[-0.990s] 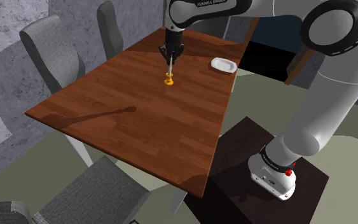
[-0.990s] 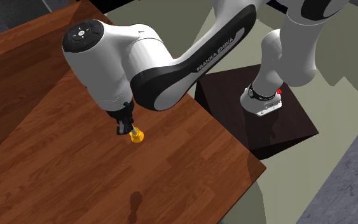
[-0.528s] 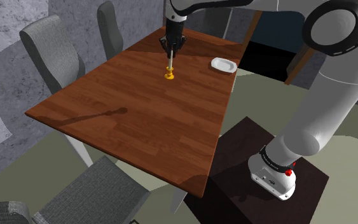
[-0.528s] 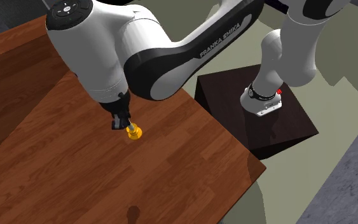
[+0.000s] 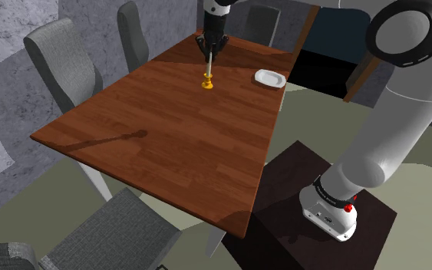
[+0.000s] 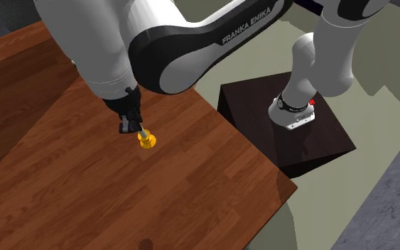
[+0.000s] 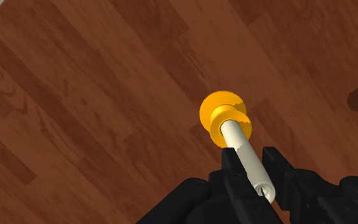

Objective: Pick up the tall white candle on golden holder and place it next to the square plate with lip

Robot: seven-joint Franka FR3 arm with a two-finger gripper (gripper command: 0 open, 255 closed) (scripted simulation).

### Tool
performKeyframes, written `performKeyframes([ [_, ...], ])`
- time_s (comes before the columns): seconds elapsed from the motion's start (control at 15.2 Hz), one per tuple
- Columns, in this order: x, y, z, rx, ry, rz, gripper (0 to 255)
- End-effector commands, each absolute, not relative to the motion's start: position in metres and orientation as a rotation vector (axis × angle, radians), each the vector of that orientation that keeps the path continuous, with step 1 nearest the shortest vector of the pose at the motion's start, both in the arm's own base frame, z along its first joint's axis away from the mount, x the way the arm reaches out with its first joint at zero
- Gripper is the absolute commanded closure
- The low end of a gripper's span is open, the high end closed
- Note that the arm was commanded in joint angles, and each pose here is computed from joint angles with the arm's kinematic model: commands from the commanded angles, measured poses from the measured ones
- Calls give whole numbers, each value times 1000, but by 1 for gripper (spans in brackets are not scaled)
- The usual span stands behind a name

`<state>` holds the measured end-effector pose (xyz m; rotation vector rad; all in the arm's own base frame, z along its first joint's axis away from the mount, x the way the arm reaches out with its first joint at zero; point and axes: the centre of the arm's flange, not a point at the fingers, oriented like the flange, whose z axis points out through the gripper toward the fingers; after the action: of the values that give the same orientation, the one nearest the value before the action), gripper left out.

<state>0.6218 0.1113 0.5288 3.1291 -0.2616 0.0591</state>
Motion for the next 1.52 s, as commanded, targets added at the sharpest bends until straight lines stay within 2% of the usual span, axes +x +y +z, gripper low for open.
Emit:
performKeyframes([
  [0.0, 625, 89, 522, 3129, -261, 59, 255],
  [1.45, 661, -188, 441, 3129, -261, 59, 255],
])
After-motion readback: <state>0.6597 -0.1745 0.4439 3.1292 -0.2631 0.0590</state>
